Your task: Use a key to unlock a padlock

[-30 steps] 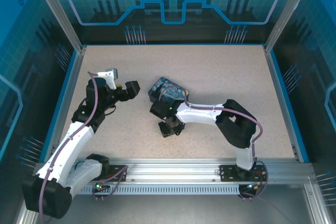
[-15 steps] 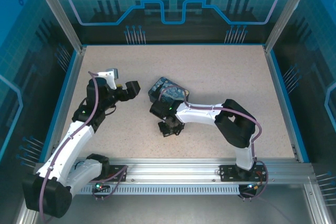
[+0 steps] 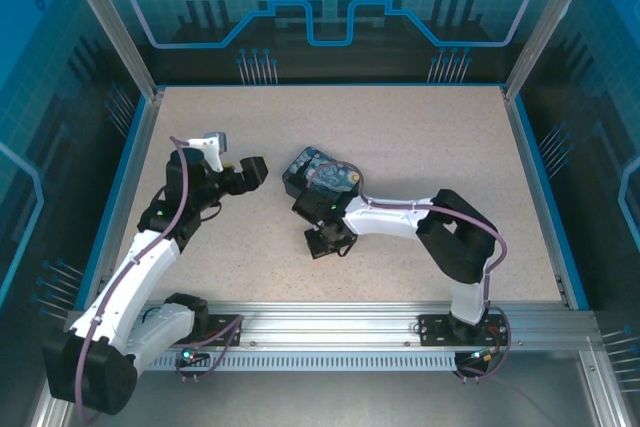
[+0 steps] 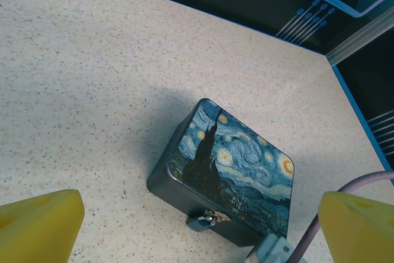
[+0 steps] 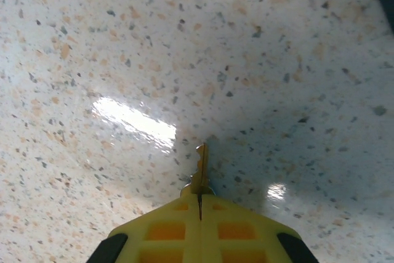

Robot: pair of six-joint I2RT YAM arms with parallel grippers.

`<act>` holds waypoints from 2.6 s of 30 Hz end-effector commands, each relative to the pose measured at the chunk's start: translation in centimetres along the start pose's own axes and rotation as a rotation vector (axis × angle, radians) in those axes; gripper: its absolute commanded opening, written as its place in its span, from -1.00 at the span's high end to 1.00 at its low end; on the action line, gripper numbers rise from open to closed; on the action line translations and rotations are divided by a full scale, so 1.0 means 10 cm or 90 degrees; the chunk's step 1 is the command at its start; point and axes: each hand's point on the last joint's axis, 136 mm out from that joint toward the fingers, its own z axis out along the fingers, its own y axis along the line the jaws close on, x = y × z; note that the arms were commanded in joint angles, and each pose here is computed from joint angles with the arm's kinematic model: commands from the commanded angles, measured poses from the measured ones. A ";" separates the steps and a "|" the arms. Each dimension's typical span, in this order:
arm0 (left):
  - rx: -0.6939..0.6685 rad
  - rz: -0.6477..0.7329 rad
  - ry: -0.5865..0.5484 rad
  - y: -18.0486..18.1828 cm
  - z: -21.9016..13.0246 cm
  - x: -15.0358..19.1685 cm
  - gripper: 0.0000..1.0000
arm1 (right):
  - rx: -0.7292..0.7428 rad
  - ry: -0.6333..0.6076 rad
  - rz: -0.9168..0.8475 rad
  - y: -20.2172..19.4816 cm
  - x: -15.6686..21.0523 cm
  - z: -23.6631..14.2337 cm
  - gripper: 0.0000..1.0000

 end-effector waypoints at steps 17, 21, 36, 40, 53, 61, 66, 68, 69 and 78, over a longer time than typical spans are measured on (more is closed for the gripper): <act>0.265 -0.110 0.135 -0.71 -0.10 0.25 -0.56 | -0.079 -0.500 -0.182 0.00 -0.86 -1.55 1.00; 0.309 -0.123 0.151 -0.89 -0.06 0.23 -0.48 | -0.094 -0.606 -0.233 0.08 -0.97 -2.01 1.00; 0.387 -0.093 0.187 -1.41 0.15 0.27 0.03 | -0.114 -0.626 -0.306 0.23 -0.93 -2.11 1.00; 0.391 -0.088 0.194 -1.47 0.20 0.28 0.15 | -0.120 -0.623 -0.313 0.26 -0.93 -2.11 1.00; 0.387 -0.059 0.210 -1.49 0.23 0.37 0.98 | -0.124 -0.624 -0.308 0.28 -0.95 -2.12 1.00; 0.391 0.029 0.160 -1.52 0.13 0.26 1.00 | -0.304 -0.607 -0.280 0.21 -0.81 -2.36 0.29; 0.435 0.114 0.090 -1.70 -0.02 0.03 1.00 | -0.471 -0.619 -0.275 0.12 -0.69 -2.70 -0.33; 0.457 0.145 0.066 -1.78 -0.09 -0.06 1.00 | -0.501 -0.647 -0.270 0.06 -0.69 -2.88 -0.49; 0.470 0.159 0.051 -1.84 -0.13 -0.12 1.00 | -0.514 -0.660 -0.270 0.04 -0.69 -2.95 -0.54; 0.598 0.213 -0.007 -2.27 -0.47 -0.43 1.00 | -0.618 -0.735 -0.308 0.05 -0.64 -3.43 -0.59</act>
